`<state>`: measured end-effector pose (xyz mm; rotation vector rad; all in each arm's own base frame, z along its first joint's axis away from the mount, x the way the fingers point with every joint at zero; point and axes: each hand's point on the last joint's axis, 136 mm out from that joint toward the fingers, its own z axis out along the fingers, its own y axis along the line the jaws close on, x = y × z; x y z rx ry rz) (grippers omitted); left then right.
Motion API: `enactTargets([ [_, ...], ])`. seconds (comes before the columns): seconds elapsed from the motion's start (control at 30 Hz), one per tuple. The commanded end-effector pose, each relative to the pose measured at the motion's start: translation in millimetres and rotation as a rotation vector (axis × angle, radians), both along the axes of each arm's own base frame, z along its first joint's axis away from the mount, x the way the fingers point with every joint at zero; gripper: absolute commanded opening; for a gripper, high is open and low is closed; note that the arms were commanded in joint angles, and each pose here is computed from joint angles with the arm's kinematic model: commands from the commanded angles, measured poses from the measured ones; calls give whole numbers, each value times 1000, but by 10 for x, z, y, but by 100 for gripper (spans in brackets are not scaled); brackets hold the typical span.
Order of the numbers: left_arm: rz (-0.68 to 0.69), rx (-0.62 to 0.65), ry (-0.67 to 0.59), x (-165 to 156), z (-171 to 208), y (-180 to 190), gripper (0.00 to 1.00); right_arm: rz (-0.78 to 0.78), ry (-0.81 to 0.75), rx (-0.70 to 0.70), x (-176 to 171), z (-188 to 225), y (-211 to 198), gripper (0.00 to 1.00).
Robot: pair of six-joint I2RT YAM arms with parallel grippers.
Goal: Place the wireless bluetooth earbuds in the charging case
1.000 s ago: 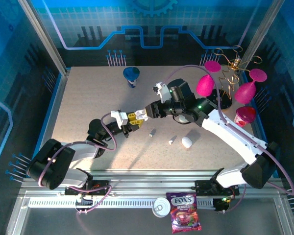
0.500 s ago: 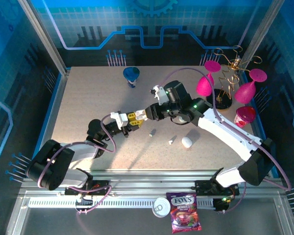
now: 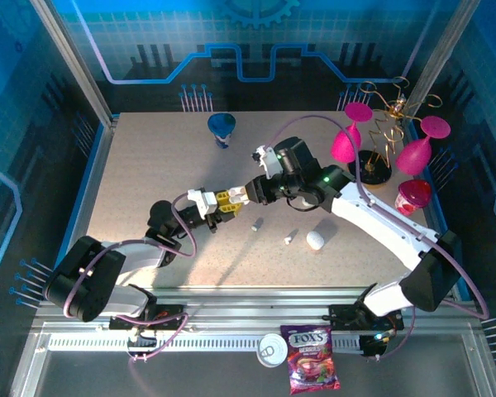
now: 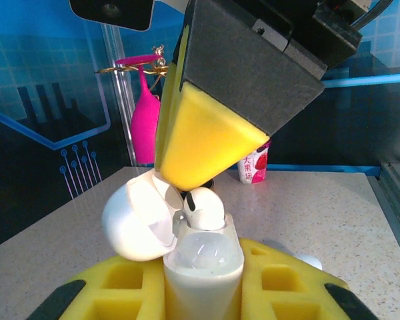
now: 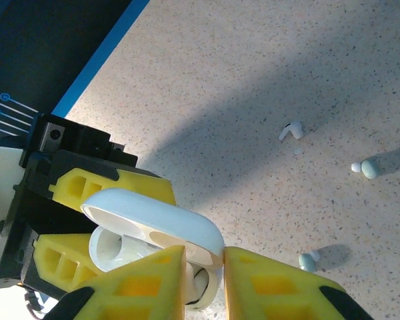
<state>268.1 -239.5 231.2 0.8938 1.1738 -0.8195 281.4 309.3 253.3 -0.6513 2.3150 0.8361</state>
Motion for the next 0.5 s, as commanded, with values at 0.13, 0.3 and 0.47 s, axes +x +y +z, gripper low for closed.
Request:
enactTargets([
  [0.13, -19, -11, -162, -93, 249, -2, 0, 15, -79, 55, -118, 270, -63, 32],
  [0.3, -18, -10, -166, -68, 260, -12, 0, 27, -44, 55, -167, 205, 11, 33],
  [0.47, -25, -13, -174, -61, 295, -24, 0, 33, -30, 32, -186, 97, 77, 34],
])
